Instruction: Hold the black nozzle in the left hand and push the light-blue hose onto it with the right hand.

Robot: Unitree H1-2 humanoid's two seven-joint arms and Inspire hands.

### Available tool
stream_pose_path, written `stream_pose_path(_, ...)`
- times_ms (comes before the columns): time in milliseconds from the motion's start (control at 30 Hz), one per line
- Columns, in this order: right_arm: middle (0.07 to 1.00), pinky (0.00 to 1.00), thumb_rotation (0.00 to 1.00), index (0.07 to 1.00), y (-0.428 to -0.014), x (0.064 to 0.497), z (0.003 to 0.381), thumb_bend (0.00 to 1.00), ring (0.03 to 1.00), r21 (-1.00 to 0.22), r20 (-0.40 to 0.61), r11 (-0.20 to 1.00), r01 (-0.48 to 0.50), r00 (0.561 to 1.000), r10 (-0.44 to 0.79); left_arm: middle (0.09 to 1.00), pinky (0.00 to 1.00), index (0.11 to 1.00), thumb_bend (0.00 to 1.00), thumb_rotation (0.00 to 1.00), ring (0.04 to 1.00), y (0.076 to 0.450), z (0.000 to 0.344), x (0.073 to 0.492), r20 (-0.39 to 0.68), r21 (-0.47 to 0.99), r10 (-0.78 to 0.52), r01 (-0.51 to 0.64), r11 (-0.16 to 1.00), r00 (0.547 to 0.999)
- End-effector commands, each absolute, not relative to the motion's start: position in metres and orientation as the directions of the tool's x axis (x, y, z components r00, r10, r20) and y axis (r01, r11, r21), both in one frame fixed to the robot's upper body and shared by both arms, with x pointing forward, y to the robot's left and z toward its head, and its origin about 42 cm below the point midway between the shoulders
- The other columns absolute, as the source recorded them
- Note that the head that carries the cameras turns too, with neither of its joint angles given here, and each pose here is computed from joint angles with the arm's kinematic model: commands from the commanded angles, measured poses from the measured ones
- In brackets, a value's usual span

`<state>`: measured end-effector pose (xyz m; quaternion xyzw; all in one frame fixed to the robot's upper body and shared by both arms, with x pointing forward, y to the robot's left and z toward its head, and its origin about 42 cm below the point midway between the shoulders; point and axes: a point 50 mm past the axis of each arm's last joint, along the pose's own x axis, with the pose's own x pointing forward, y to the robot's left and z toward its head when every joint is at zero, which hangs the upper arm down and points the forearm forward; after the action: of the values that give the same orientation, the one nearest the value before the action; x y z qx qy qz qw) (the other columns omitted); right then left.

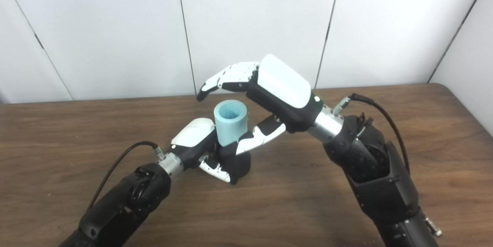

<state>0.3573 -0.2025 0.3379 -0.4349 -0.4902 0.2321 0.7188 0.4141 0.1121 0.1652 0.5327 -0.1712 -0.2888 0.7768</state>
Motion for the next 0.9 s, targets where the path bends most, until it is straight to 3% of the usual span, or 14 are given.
stream_pose_path(0, 0.726, 0.59, 0.58, 0.660, -0.205, 0.358, 0.353, 0.52, 0.714, -0.885, 0.457, 0.452, 0.114, 0.403, 0.793, 0.410, 0.32, 0.498, 0.52, 0.00, 0.400, 0.137, 0.108, 0.397, -0.302, 0.903, -0.573, 0.421, 0.083, 0.762)
stream_pose_path(200, 0.817, 0.71, 0.58, 0.754, -0.207, 0.361, 0.345, 0.54, 0.843, -0.965, 0.239, 0.263, 0.019, 0.488, 0.840, 0.407, 0.32, 0.497, 0.52, 0.00, 0.398, 0.137, 0.108, 0.395, -0.301, 0.904, -0.570, 0.419, 0.084, 0.765)
stream_pose_path(400, 0.986, 0.96, 0.86, 0.949, -0.204, 0.362, 0.336, 0.64, 0.992, -0.987, 0.108, 0.157, -0.040, 0.557, 0.823, 0.416, 0.33, 0.495, 0.52, 0.00, 0.407, 0.137, 0.108, 0.396, -0.298, 0.905, -0.569, 0.417, 0.088, 0.766)
stream_pose_path(567, 1.000, 1.00, 0.98, 0.999, -0.204, 0.364, 0.337, 0.74, 1.000, -0.992, 0.074, 0.122, -0.043, 0.592, 0.803, 0.408, 0.33, 0.494, 0.52, 0.00, 0.399, 0.135, 0.108, 0.395, -0.301, 0.906, -0.565, 0.415, 0.080, 0.768)
stream_pose_path(867, 1.000, 1.00, 1.00, 1.000, -0.206, 0.366, 0.338, 0.75, 1.000, -0.985, 0.119, 0.171, -0.027, 0.612, 0.782, 0.408, 0.31, 0.496, 0.52, 0.00, 0.394, 0.137, 0.108, 0.396, -0.298, 0.906, -0.571, 0.416, 0.085, 0.765)
